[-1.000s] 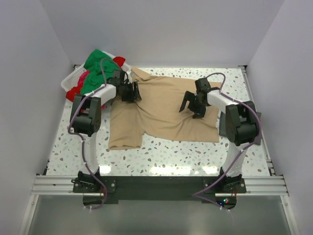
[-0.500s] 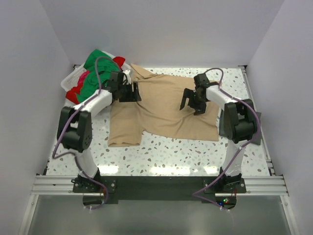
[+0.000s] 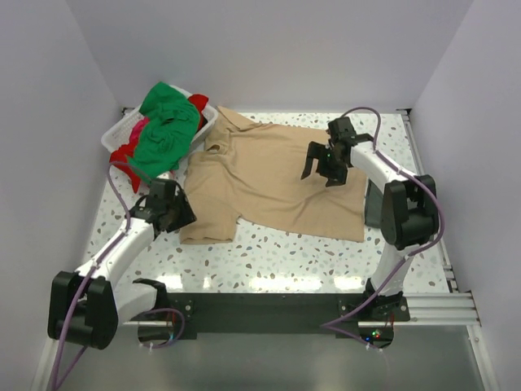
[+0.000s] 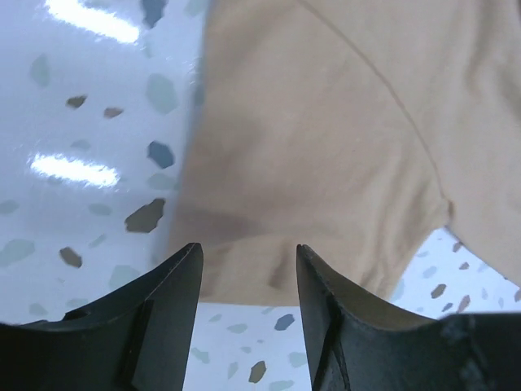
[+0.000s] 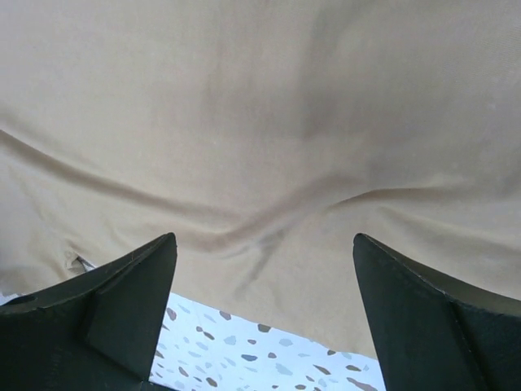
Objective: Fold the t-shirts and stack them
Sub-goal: Fold the tshirt
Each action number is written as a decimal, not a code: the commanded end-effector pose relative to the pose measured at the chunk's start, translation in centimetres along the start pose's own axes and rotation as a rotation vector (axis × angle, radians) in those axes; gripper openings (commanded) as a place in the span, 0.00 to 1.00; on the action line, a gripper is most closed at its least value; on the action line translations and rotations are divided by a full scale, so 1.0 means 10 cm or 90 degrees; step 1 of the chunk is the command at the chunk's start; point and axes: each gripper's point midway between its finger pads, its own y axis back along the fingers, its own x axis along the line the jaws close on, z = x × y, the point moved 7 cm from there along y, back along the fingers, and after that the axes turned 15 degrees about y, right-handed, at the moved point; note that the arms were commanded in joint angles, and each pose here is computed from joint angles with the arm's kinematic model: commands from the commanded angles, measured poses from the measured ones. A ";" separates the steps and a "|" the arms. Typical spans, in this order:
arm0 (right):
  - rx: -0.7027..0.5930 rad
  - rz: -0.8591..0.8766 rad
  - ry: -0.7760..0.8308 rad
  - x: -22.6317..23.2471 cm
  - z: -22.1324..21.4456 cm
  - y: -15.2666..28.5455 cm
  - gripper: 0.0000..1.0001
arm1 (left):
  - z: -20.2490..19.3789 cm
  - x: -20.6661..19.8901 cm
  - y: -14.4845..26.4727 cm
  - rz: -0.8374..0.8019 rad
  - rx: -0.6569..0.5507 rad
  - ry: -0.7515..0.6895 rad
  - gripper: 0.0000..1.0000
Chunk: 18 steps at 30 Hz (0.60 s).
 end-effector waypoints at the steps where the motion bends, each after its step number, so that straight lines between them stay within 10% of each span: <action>1: -0.008 0.024 0.023 0.04 -0.06 0.20 0.93 | 0.01 0.16 0.05 0.035 -0.059 0.088 0.54; 18: 0.002 0.034 0.030 0.02 -0.33 0.29 0.93 | -0.26 0.59 -0.09 0.093 -0.082 0.152 0.45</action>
